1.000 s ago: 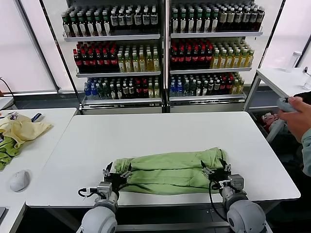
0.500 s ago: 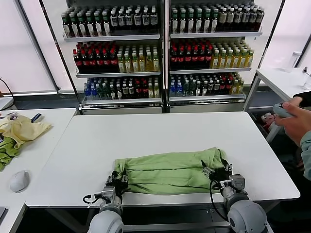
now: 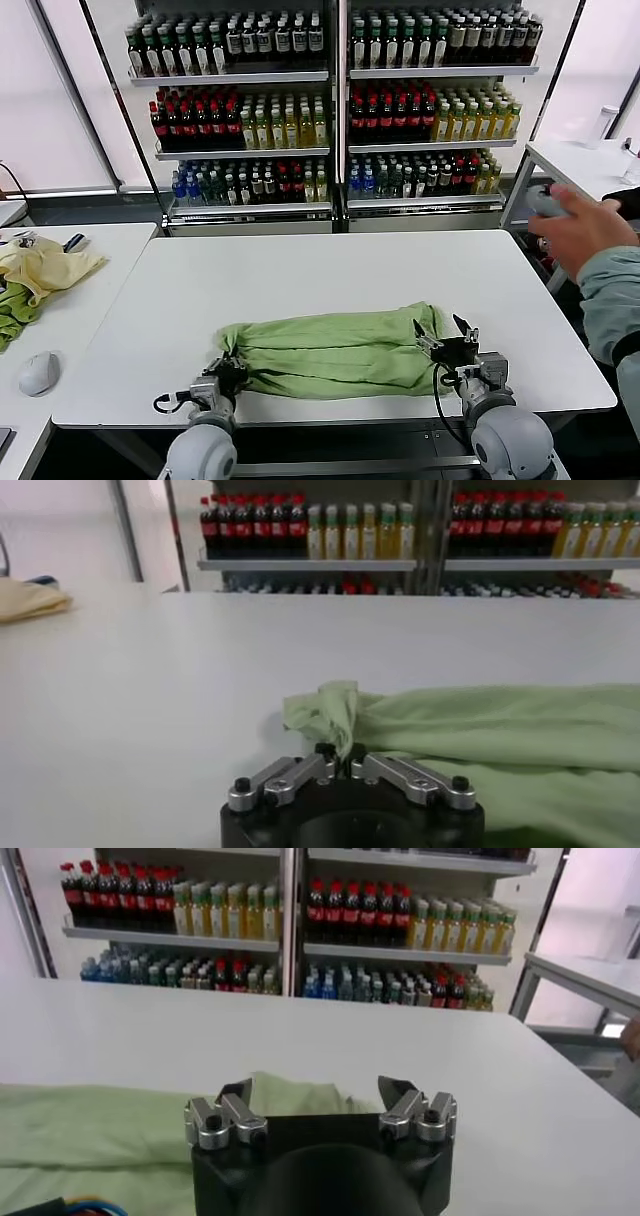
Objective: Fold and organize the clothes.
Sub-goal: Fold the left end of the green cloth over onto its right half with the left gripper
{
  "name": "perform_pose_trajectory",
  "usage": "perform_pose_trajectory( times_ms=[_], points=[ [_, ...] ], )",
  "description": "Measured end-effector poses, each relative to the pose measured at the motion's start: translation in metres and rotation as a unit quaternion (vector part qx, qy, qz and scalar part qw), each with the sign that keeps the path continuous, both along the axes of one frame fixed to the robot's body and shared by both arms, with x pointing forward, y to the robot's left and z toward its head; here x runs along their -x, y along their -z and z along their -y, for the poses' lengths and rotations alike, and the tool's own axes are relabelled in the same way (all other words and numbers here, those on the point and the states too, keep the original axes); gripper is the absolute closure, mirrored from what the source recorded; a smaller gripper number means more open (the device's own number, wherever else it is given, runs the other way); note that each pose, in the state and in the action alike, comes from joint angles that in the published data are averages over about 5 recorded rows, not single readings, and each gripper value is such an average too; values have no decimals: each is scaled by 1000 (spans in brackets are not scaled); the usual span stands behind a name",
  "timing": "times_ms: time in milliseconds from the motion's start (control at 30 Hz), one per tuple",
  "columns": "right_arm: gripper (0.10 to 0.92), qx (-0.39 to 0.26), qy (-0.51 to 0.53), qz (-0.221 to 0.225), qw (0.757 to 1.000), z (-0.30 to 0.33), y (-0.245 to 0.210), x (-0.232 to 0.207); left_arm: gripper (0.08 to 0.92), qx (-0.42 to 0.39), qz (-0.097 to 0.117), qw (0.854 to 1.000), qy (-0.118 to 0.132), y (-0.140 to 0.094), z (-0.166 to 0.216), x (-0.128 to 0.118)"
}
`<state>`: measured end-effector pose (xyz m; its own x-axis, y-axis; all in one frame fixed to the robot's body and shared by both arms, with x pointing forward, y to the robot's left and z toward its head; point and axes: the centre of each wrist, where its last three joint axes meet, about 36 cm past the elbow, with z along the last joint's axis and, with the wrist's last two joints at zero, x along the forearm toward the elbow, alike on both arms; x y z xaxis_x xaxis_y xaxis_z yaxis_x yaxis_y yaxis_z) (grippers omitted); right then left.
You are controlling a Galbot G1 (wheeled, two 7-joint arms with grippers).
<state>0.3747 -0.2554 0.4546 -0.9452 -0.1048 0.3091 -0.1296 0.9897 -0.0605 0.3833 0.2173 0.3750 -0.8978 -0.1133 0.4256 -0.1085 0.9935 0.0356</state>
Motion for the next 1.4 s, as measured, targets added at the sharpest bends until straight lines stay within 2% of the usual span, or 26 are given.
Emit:
perform_pose_trajectory(
  times_ms=[233,433,600,700,833,1000,1167,1400],
  points=[
    [200,-3,-7,7,1000,-3,-2,-2,880,-45,28,998,-28,-24,-66,-17],
    [200,-2,-11,15,1000,-3,-5,-4,880,-78,64,994,-49,-65,-116,-29],
    [200,-2,-12,17,1000,-3,-6,-5,880,-38,91,993,-58,-104,-136,-32],
    [200,-1,-13,17,1000,-3,-5,-5,881,21,104,993,-47,-126,-135,-30],
    [200,0,-15,17,1000,-4,-5,-6,881,105,115,988,-18,-145,-121,-26],
    [200,0,-15,18,1000,-4,-4,-6,880,165,107,980,22,-149,-95,-22],
    [200,0,-16,20,1000,-4,-4,-6,880,154,95,982,59,-146,-64,-21],
    [200,-1,-17,22,1000,-6,-3,-6,880,59,89,990,88,-134,-23,-22]
  ],
)
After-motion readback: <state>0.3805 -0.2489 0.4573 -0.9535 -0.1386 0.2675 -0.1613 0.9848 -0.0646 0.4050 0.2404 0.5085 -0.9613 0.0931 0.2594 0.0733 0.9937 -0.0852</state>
